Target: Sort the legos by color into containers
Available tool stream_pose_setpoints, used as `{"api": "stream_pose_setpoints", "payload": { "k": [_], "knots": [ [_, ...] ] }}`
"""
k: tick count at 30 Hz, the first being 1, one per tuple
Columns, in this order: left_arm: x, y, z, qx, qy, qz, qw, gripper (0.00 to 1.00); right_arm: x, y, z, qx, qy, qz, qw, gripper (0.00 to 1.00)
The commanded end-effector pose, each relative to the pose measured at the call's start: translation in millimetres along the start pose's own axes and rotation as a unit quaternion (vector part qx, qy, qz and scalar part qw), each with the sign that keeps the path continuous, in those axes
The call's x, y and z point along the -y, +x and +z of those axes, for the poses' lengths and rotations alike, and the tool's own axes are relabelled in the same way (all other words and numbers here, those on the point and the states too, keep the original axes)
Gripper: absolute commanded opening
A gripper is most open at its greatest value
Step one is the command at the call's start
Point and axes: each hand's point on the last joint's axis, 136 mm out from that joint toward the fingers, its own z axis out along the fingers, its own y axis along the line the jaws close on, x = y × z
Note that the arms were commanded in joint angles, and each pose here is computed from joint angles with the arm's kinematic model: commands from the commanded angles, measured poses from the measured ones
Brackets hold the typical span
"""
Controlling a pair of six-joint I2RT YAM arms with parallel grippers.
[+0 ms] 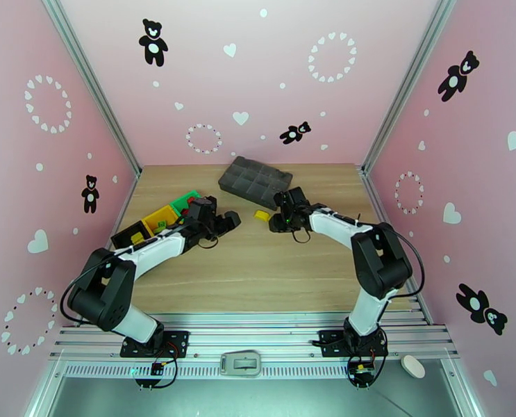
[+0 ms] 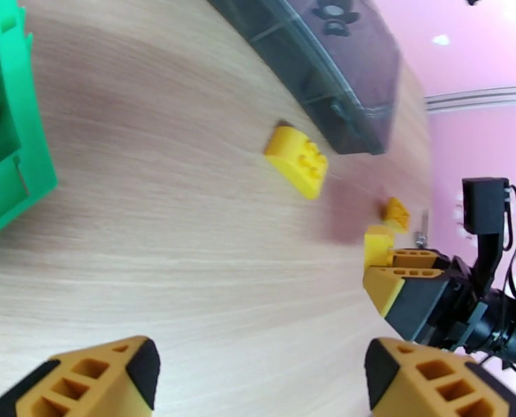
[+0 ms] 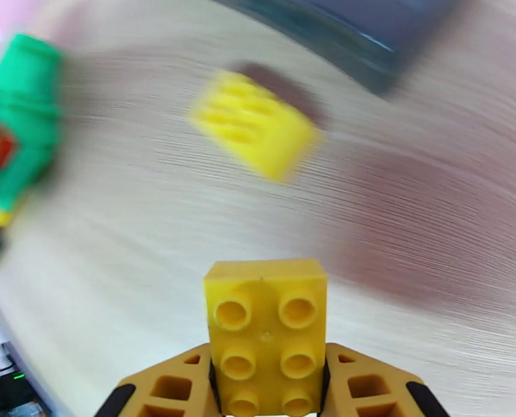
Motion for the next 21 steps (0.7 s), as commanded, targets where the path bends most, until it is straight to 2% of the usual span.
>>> {"api": "stream_pose_setpoints", "payload": {
  "k": [1, 6, 8, 11, 21],
  "knots": [
    [38.4, -5.2, -15.9, 0.003, 0.081, 0.015, 0.997, 0.83, -54.8, -4.9, -9.4, 0.01, -0.1, -0.016, 0.995, 0.21],
    [36.2, -1.0, -16.0, -0.027, 0.055, -0.004, 0.998, 0.83, -97.2, -6.4, -11.4, 0.005, -0.124, -0.056, 0.991, 0.21],
    [24.1, 0.4, -13.7, -0.038, 0.027, -0.025, 0.999, 0.81, -109.7, -7.5, -13.0, 0.007, -0.131, -0.066, 0.989, 0.21],
    [8.7, 0.4, -11.7, -0.044, 0.019, -0.067, 0.997, 0.78, -123.3, -7.8, -15.2, 0.007, -0.136, -0.082, 0.987, 0.21],
    [12.1, -1.7, -6.7, -0.055, 0.061, -0.113, 0.99, 0.73, -148.2, 2.3, -11.1, -0.007, -0.145, -0.117, 0.982, 0.2]
  ]
}}
